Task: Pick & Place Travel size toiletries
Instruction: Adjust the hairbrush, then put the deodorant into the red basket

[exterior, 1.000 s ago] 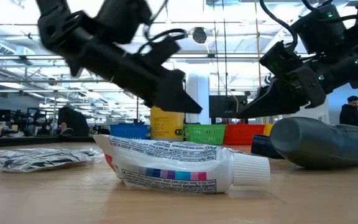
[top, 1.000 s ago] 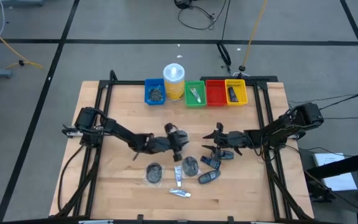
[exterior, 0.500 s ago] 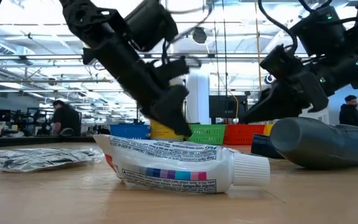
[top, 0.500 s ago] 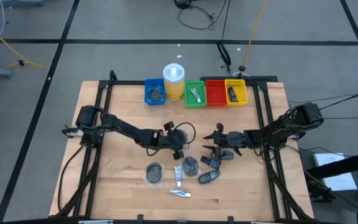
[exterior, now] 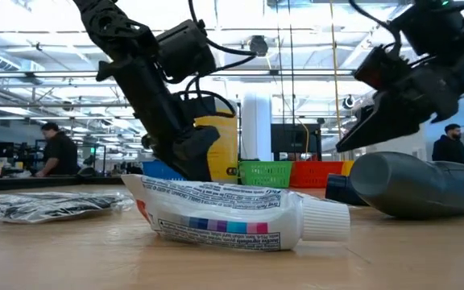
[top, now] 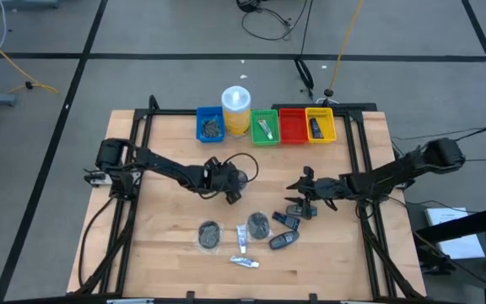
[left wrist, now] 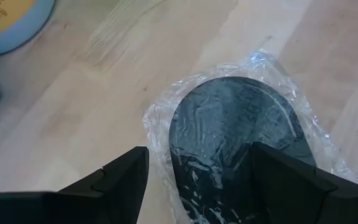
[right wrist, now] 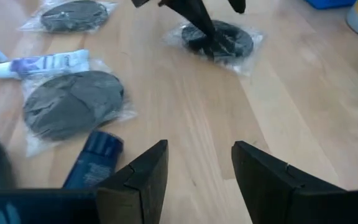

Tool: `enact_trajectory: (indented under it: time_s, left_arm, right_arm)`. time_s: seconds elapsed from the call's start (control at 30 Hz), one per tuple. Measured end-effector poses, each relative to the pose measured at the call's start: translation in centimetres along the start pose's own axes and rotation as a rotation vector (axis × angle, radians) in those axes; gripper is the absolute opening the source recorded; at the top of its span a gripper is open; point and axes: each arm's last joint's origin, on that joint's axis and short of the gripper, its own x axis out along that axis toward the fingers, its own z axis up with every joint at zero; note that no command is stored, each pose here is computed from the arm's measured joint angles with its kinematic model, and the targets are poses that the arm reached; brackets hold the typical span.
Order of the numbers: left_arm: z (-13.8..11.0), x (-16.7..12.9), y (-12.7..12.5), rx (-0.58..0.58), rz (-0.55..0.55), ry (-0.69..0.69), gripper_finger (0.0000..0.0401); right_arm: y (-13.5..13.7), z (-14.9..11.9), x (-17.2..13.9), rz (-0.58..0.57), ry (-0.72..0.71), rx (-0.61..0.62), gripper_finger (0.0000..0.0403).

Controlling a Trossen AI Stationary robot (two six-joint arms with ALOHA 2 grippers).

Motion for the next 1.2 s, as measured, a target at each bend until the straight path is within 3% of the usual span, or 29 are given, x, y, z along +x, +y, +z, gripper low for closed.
enact_trajectory:
  time_s: [0.17, 0.37, 0.63, 0.8, 0.97, 1.1, 1.2]
  left_arm:
    - [1.3, -3.2, -0.7, -0.007, -0.052, -0.109, 0.0274]
    - [1.3, -8.8, -1.1, 0.022, 0.015, -0.221, 0.0261]
    - [-1.1, -14.1, 0.2, -0.062, 0.231, -0.290, 0.0258]
    - [-2.1, -13.6, 0.7, -0.097, 0.265, -0.265, 0.0257]
    - [-3.0, -10.1, 1.5, -0.133, 0.085, -0.192, 0.0257]
    - [-3.0, -7.2, 2.5, -0.203, -0.160, -0.260, 0.0257]
    - [-3.4, -5.4, 3.2, -0.233, -0.276, -0.311, 0.0257]
  right_arm:
    - [0.3, 0.1, -1.0, 0.020, 0.006, -0.005, 0.0169]
    - [0.5, -0.6, -2.6, 0.019, 0.094, 0.057, 0.0169]
    - [-0.1, 0.1, -4.7, -0.206, -0.045, 0.124, 0.0169]
    - [-0.6, 0.6, -5.6, -0.323, -0.148, 0.249, 0.0169]
    - [-0.6, 0.6, -5.7, -0.318, -0.148, 0.258, 0.0169]
    - [-0.6, 0.6, -5.6, -0.319, -0.149, 0.258, 0.0169]
    - [-0.6, 0.6, -5.5, -0.322, -0.144, 0.256, 0.0169]
